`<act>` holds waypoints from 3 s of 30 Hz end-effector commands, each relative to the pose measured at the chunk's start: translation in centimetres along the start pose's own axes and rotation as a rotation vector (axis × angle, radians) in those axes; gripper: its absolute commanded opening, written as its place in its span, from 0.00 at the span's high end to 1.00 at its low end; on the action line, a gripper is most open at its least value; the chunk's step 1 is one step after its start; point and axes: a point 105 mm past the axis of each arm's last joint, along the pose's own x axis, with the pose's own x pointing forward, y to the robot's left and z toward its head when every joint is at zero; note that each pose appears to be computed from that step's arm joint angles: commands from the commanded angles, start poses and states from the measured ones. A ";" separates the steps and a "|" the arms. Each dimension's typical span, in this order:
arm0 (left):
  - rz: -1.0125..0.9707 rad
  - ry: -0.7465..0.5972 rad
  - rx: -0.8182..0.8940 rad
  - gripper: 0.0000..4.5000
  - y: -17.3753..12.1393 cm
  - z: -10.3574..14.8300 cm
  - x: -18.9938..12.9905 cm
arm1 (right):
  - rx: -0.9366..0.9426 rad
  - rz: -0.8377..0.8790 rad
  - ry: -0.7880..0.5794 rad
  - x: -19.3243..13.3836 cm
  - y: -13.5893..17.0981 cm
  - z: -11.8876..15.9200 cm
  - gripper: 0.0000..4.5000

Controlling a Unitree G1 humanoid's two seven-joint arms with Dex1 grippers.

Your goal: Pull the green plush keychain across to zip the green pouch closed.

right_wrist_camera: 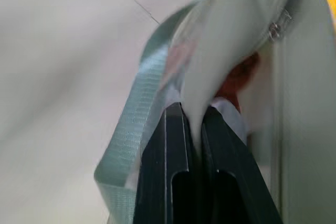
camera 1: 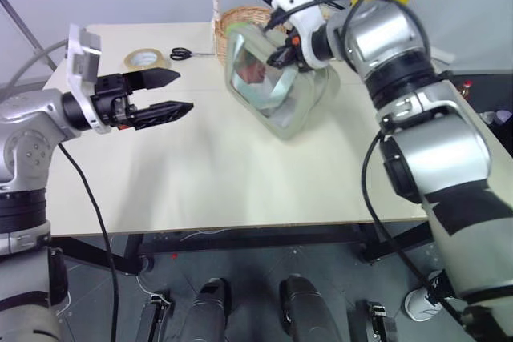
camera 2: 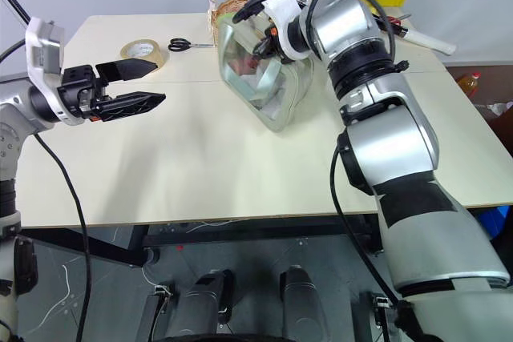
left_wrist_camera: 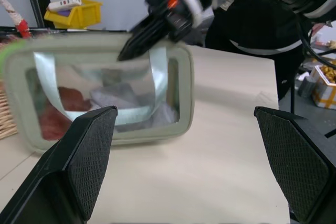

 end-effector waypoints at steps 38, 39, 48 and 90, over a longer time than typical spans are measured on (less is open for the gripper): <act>-0.006 -0.018 0.053 0.00 -0.3 1.0 -0.7 | -0.427 0.341 -0.063 -2.4 10.3 -2.4 0.99; -0.008 -0.016 0.053 0.00 -0.3 0.9 -0.7 | -0.422 0.341 -0.062 -2.3 10.3 -2.5 0.99; -0.021 -0.007 0.050 0.00 -0.4 0.9 -0.8 | -0.395 0.330 -0.051 -3.0 10.1 -2.8 0.57; 0.177 0.196 -0.043 0.00 6.0 -5.9 -1.8 | -0.268 0.153 0.028 -7.6 7.9 -7.9 0.97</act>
